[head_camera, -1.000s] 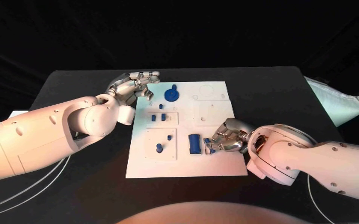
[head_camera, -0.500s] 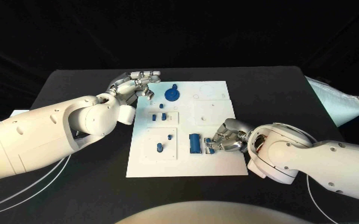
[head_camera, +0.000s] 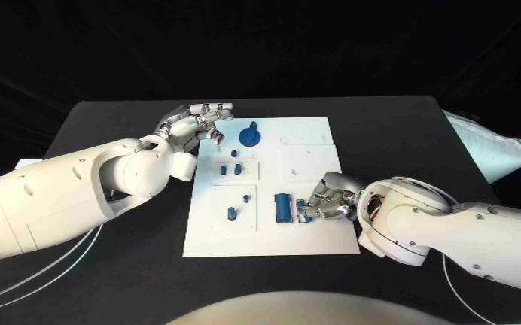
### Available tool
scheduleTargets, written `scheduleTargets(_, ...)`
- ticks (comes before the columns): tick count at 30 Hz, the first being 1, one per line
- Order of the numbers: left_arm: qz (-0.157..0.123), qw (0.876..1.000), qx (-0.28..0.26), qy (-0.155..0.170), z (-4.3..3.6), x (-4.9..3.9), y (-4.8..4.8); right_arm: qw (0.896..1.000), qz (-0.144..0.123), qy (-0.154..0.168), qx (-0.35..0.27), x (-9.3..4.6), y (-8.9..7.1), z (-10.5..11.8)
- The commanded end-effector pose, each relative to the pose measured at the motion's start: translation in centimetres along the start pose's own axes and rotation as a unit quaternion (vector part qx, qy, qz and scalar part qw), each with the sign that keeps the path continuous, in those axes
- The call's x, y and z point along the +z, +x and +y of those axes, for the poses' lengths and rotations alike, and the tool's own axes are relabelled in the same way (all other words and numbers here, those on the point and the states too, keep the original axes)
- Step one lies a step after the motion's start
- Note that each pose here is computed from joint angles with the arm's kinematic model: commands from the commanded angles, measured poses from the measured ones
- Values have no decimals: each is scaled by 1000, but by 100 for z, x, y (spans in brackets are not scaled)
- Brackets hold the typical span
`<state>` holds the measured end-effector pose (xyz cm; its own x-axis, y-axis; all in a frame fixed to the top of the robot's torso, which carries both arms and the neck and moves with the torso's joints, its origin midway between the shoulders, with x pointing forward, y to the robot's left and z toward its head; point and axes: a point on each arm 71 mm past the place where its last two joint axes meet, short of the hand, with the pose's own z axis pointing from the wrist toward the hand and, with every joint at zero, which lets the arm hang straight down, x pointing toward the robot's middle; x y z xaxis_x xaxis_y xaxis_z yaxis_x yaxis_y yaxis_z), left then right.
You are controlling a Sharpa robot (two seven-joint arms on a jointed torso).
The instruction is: Assemble the parts on the task board
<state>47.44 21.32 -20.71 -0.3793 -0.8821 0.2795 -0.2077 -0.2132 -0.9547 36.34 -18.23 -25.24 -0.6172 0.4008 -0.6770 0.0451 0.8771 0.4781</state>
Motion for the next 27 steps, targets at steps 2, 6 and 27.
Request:
scheduleTargets(2,13,1000,-2,1,-3,1,30,1000,4,-8,-14,-4,26,36)
scheduleTargets(6,13,1000,-2,1,-2,2,29,1000,3,-11,-15,-6,29,49)
scheduleTargets(27,14,1000,-2,0,8,16,24,999,10,-31,-43,-82,-14,-47)
